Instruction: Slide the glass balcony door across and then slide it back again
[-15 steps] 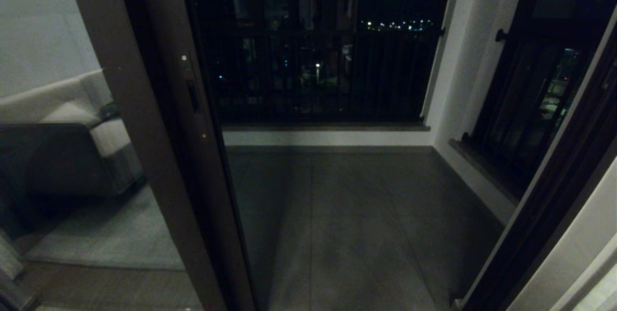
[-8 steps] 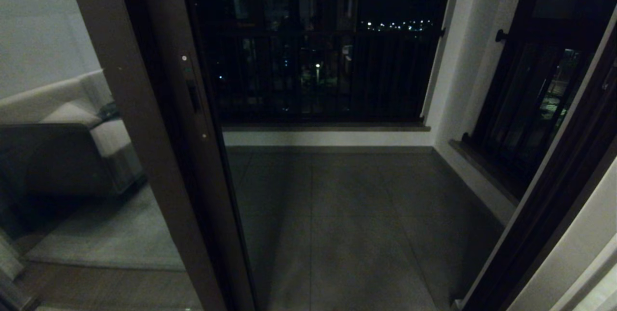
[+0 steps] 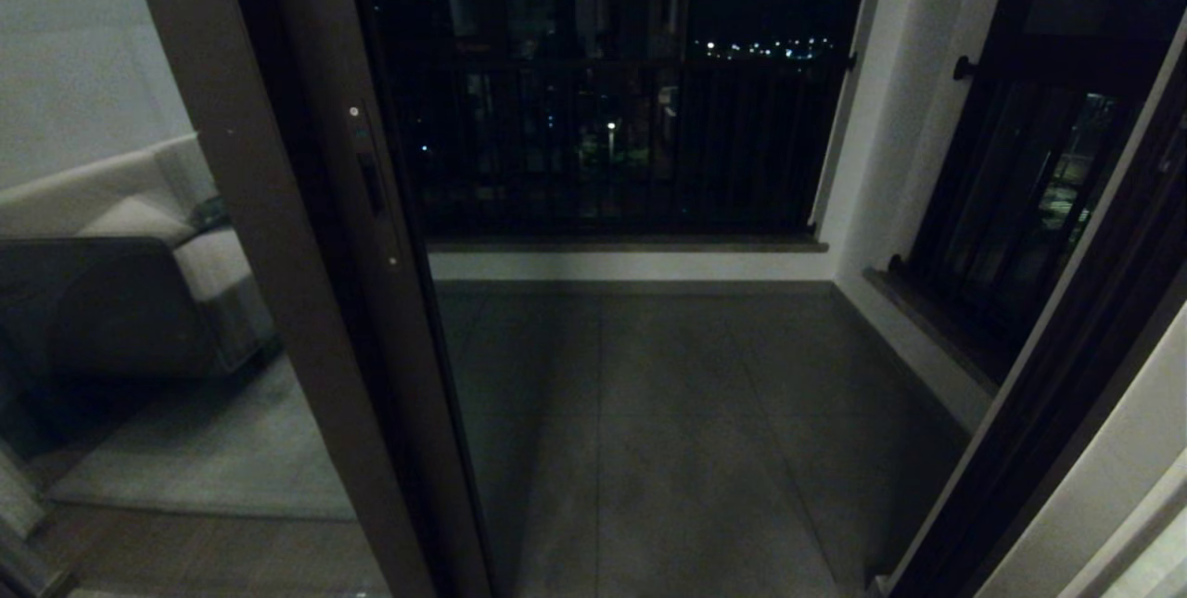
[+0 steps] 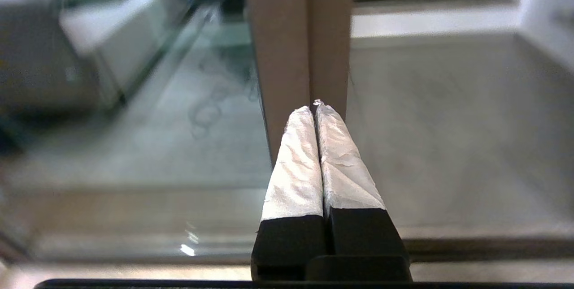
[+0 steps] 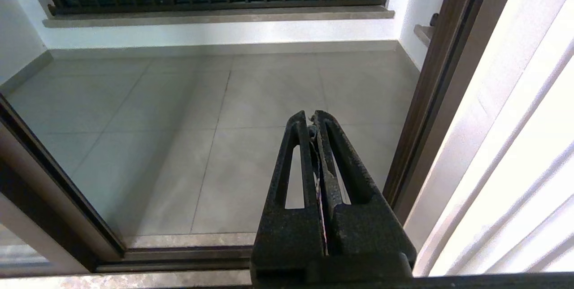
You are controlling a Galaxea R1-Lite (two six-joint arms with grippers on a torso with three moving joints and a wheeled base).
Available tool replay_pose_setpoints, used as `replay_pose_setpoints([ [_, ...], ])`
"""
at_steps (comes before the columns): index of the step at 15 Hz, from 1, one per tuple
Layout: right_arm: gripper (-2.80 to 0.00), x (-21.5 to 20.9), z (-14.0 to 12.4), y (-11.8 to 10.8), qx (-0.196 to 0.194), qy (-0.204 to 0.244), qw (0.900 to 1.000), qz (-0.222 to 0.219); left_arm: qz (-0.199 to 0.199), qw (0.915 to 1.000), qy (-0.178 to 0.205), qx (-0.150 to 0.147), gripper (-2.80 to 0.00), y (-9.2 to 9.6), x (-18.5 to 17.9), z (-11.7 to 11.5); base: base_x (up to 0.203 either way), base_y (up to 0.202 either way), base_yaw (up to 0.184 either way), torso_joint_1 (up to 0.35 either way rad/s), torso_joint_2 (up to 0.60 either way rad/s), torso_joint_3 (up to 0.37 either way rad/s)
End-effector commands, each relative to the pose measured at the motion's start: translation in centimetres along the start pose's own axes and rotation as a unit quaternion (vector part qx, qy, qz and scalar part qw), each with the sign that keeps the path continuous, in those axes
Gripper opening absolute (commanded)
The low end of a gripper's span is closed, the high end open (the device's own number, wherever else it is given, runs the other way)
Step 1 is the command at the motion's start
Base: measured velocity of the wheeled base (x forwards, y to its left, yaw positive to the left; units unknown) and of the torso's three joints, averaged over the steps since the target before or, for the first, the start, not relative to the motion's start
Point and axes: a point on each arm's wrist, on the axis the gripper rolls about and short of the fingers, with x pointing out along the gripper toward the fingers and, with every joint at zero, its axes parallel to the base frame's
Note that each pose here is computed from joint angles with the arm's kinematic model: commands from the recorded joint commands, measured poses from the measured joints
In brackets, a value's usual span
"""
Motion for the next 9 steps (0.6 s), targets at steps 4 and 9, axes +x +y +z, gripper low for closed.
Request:
replay_pose_setpoints([
  [4,-2.80,-0.01,0.02,0.00,0.000,0.002,1.000,0.000,0.000,1.0000,0.003,-0.009,-2.80,-0.03,0.08,-0.28,0.000,0.000,0.000,0.000,0.00,0.000],
  [9,-2.80,-0.01,0.03,0.00,0.001,0.000,1.000,0.000,0.006,0.9986,0.002,-0.053,-2.80,0.01,0.08,-0.25,0.000,0.000,0.000,0.000,0.00,0.000],
])
